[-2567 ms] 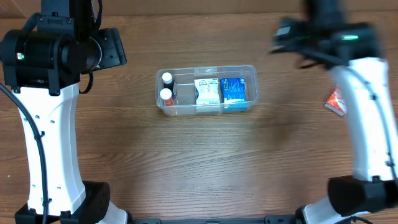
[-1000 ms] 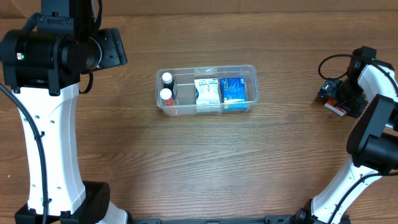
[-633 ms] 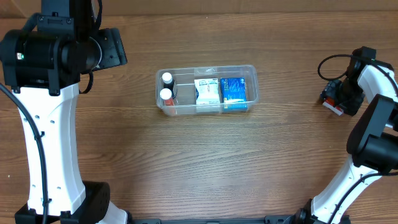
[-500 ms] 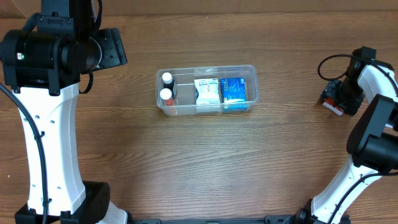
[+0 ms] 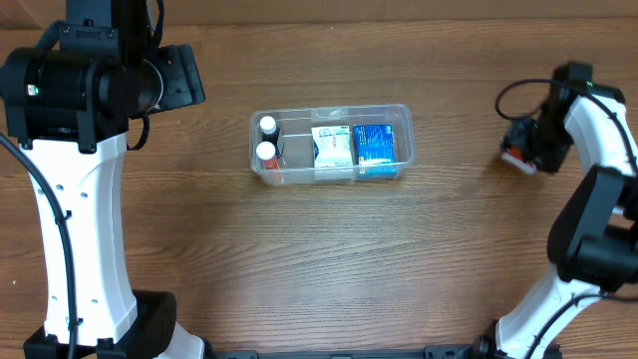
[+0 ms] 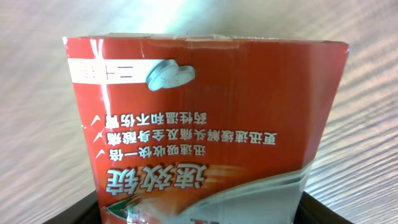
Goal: Pack container
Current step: 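Lift the red box with the right gripper over the container, then lower the red box into the container's right end and release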
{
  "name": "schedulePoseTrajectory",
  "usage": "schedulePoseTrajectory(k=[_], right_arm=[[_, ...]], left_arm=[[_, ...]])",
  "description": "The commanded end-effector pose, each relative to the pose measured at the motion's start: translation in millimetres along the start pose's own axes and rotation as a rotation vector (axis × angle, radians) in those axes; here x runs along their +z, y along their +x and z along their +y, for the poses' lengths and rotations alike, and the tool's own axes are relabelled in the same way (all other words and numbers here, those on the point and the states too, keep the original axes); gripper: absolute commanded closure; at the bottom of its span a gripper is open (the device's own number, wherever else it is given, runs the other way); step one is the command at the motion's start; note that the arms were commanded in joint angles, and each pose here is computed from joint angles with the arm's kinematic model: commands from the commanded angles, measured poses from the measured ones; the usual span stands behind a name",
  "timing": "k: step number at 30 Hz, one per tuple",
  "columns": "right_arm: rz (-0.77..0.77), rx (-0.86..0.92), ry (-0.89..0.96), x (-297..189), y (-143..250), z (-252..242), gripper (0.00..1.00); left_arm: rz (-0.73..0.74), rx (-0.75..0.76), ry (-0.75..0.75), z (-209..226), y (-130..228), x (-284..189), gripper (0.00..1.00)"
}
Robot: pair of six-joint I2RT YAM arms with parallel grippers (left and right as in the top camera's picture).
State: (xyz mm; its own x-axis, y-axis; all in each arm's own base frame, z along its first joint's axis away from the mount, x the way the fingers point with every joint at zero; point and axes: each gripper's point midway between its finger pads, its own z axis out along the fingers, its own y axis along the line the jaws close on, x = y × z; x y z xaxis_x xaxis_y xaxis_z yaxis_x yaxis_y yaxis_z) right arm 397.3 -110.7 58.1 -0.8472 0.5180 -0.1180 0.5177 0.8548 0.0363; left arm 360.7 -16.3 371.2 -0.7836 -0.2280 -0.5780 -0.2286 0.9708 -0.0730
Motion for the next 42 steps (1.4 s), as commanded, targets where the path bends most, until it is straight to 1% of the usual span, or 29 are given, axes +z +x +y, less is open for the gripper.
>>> schedulePoseTrajectory(k=[1,3,4,6,10,12,13,14,15,17,22,30,37,40,42], right_arm=[[-0.250,-0.193,-0.127,-102,-5,74,0.30],[-0.298,-0.280,-0.168,-126,11,107,0.30],[-0.316,-0.323,-0.188,-135,20,122,0.30],[-0.339,-0.417,-0.231,-148,42,157,0.30],[-0.332,-0.567,-0.285,-148,84,212,0.30],[-0.326,-0.625,-0.302,-143,100,234,0.30],[-0.323,-0.636,-0.300,-140,105,240,0.30],[-0.321,-0.634,-0.296,-136,107,245,0.30],[-0.316,-0.627,-0.287,-130,109,248,0.30],[-0.289,-0.616,-0.279,-118,111,252,0.30],[-0.230,-0.622,-0.244,-89,114,254,0.30],[-0.125,-0.632,-0.203,-56,126,250,0.30],[-0.085,-0.634,-0.176,-45,131,244,0.30],[-0.080,-0.635,-0.173,-44,132,243,0.29],[-0.080,-0.635,-0.173,-44,132,243,0.23]], left_arm=[[0.005,0.001,0.008,-2,0,2,0.22],[0.005,0.001,0.008,-2,0,2,0.21],[0.005,0.001,0.008,-2,0,2,0.19],[0.005,0.001,0.008,-2,0,2,0.18],[0.006,0.002,0.008,-2,0,2,0.18],[0.008,0.002,0.007,-2,0,2,0.14],[0.008,0.002,0.007,-2,0,2,0.09],[0.008,0.002,0.007,-2,0,2,0.09],[0.008,0.002,0.007,-2,1,2,0.08],[0.009,0.002,0.007,-2,1,2,0.03],[0.013,0.002,0.006,-2,2,2,0.00],[0.012,0.002,0.006,-2,1,2,0.00],[0.012,0.002,0.006,-2,1,2,0.00],[0.011,0.002,0.006,-2,1,2,0.00],[0.011,0.002,0.006,-2,1,2,0.00]])
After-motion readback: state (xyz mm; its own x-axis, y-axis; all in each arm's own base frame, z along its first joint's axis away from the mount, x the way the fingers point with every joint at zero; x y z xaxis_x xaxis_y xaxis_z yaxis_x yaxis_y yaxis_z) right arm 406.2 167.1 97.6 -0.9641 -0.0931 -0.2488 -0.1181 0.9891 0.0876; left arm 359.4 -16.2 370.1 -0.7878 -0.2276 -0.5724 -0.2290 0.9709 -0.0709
